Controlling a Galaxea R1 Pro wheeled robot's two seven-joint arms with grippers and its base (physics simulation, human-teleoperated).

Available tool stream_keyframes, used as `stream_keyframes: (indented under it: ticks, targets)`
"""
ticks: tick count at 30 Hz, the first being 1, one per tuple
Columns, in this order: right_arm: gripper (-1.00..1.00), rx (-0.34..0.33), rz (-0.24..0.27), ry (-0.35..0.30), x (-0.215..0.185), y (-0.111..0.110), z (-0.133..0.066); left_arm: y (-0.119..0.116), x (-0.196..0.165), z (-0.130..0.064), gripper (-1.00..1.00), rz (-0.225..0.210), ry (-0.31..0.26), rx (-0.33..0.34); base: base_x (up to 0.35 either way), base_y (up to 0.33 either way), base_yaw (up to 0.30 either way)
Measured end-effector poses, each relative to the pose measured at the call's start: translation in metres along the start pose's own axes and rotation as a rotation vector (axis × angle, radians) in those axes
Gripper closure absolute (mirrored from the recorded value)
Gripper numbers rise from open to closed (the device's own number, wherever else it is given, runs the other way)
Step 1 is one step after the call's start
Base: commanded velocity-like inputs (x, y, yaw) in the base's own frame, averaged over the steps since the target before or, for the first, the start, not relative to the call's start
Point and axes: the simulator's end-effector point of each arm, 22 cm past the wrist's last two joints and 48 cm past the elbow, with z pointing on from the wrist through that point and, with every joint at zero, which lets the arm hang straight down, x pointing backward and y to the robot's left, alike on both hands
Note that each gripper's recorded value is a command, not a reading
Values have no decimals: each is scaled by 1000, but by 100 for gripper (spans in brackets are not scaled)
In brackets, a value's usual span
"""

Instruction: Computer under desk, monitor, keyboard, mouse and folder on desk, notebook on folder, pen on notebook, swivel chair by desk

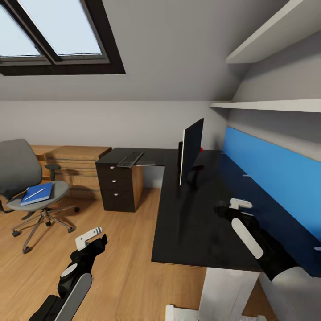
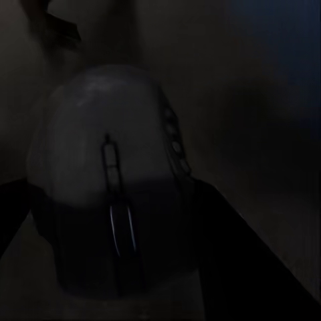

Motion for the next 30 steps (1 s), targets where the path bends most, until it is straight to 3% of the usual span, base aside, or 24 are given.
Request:
stream_keyframes:
  ticks: [3, 5, 9, 15, 18, 30]
  targets:
    - [100, -58, 4, 18, 14, 40, -6, -1, 1, 0, -100, 4, 1, 3, -198, 265, 0]
    - [100, -110, -25, 35, 29, 77, -12, -8, 5, -3, -100, 17, 6, 17, -124, 302, 0]
    - [100, -166, -45, 48, 42, 115, -21, -17, 10, -5, -100, 33, 13, 36, -48, 316, 0]
    - [100, -195, -38, 53, 46, 133, -25, -18, 11, -6, -100, 38, 14, 39, -10, 324, 0]
    - [100, -247, -17, 60, 50, 166, -36, -18, 11, -6, -100, 39, 15, 40, 0, 327, 0]
    - [100, -252, -36, 57, 53, 175, -39, -22, 14, -8, -100, 48, 17, 49, 208, 276, 251]
